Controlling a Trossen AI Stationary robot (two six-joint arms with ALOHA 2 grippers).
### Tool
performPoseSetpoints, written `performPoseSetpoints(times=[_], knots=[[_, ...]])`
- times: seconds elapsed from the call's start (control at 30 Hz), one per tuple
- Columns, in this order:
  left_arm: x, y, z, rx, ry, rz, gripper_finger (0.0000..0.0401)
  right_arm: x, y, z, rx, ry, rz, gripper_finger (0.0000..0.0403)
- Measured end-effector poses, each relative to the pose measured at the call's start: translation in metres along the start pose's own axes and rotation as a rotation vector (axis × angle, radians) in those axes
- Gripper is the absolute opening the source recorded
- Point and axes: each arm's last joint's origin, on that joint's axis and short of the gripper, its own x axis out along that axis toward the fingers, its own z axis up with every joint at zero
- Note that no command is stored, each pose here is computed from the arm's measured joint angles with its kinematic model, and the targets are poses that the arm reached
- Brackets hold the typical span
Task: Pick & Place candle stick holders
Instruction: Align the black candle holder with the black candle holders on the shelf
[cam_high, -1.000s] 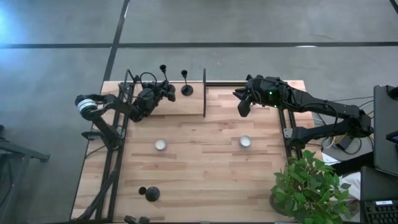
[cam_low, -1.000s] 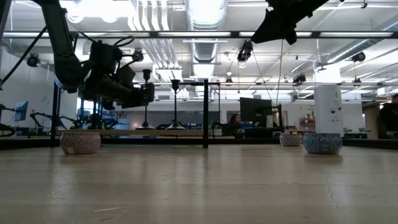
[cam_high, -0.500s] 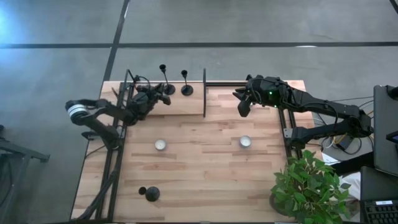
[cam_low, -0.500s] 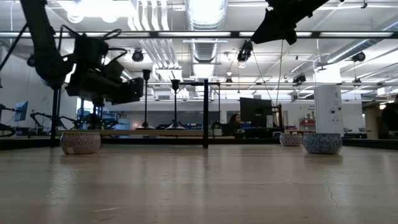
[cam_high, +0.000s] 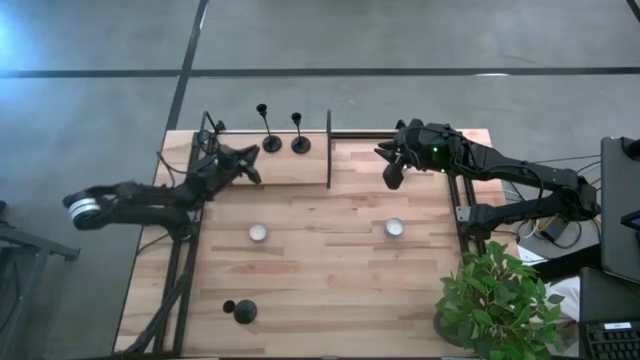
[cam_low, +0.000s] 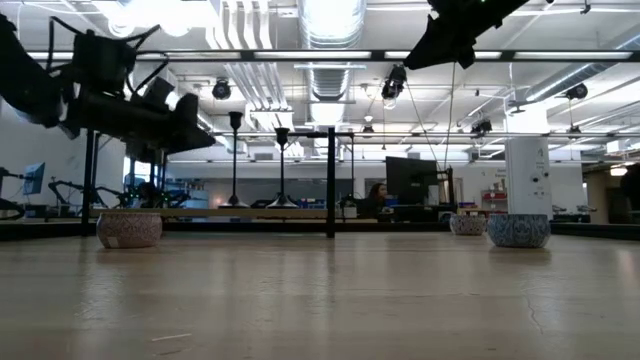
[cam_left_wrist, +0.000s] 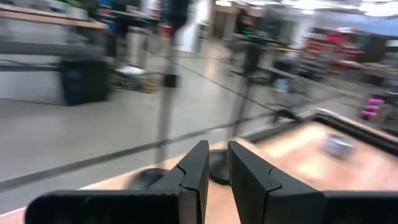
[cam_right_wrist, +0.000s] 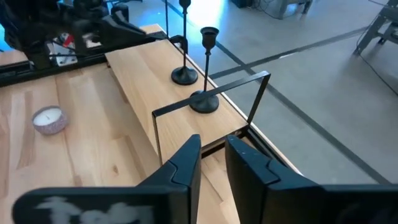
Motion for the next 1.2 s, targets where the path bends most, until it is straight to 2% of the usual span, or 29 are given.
performPoseSetpoints(times=[0.2, 0.37, 0.6, 0.8, 0.9, 1.0, 1.2], knots=[[-0.006, -0.01, 0.02, -0.018, 0.03, -0.228, 0.0063, 0.0, 0.0, 0.0, 0.0, 0.0, 0.0, 0.0059], [-0.01, -0.019, 0.041, -0.014, 0.15, -0.398, 0.0063, 0.0, 0.0, 0.0, 0.0, 0.0, 0.0, 0.0062], [-0.026, -0.031, 0.092, 0.003, 0.268, -0.57, 0.0063, 0.0, 0.0, 0.0, 0.0, 0.0, 0.0, 0.0074], [-0.055, -0.038, 0.156, 0.111, 0.29, -0.601, 0.0062, 0.0, 0.0, 0.0, 0.0, 0.0, 0.0, 0.0084], [-0.072, -0.039, 0.18, 0.148, 0.312, -0.602, 0.0062, 0.0, 0.0, 0.0, 0.0, 0.0, 0.0, 0.0087], [-0.087, -0.038, 0.191, 0.157, 0.368, -0.6, 0.0059, 0.0, 0.0, 0.0, 0.0, 0.0, 0.0, 0.0089], [-0.113, -0.035, 0.189, 0.112, 0.461, -0.631, 0.0021, 0.0, 0.0, 0.0, 0.0, -0.001, 0.0, 0.0079]])
